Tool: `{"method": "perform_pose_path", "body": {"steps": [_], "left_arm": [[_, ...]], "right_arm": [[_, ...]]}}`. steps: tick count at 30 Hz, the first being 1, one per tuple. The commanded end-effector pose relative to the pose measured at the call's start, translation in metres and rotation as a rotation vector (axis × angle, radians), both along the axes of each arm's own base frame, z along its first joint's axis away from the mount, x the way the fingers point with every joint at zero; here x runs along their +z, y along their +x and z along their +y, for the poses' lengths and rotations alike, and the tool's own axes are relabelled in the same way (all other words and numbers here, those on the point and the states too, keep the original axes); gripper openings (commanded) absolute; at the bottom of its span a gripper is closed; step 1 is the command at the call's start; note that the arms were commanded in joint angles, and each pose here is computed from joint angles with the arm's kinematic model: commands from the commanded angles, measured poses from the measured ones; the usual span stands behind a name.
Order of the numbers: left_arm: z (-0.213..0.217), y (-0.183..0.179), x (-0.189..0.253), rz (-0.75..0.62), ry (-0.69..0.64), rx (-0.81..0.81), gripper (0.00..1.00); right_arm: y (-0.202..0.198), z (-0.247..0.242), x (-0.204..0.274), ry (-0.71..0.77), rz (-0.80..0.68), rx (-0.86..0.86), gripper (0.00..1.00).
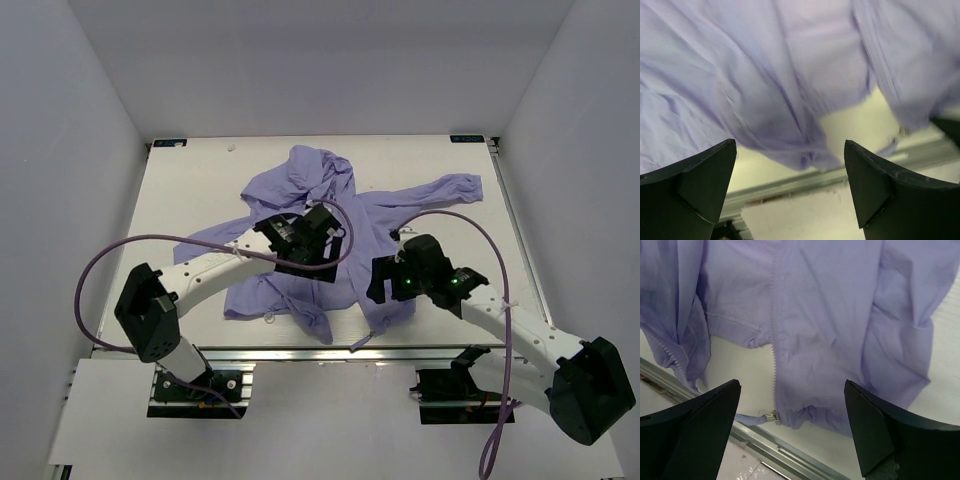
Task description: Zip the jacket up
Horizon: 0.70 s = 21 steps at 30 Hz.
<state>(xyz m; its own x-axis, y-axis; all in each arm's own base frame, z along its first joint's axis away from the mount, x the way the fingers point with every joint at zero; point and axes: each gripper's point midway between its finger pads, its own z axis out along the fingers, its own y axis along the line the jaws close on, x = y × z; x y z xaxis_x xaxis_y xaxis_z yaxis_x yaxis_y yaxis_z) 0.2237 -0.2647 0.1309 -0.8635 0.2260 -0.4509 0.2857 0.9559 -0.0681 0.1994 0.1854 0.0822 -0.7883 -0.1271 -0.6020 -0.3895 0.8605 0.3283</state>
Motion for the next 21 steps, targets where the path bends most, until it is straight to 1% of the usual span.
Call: {"method": "perform_pose_path", "body": {"steps": [1,2,5,9,16,21], "left_arm": [[0.019,0.034,-0.007,-0.021,-0.042,0.139,0.98],[0.020,0.035,-0.023,0.011,-0.055,0.152,0.98],[0.034,0.052,-0.043,0.025,-0.041,0.230,0.98],[0.042,0.081,-0.054,-0.014,-0.014,0.286,0.98],[0.039,0.127,-0.083,-0.012,0.065,0.298,0.98],[0.024,0.157,-0.081,-0.038,0.068,0.252,0.97]], "right_arm": [[0.003,0.007,0.007,-0.039,-0.017,0.010,0.89],[0.003,0.008,0.006,-0.040,-0.016,0.013,0.89],[0.003,0.010,-0.004,-0.061,0.013,0.015,0.89],[0.004,0.012,-0.016,-0.078,0.047,0.009,0.89],[0.018,0.008,-0.031,-0.138,0.066,-0.066,0.89],[0.027,0.000,-0.034,-0.182,0.048,-0.117,0.89]]}}
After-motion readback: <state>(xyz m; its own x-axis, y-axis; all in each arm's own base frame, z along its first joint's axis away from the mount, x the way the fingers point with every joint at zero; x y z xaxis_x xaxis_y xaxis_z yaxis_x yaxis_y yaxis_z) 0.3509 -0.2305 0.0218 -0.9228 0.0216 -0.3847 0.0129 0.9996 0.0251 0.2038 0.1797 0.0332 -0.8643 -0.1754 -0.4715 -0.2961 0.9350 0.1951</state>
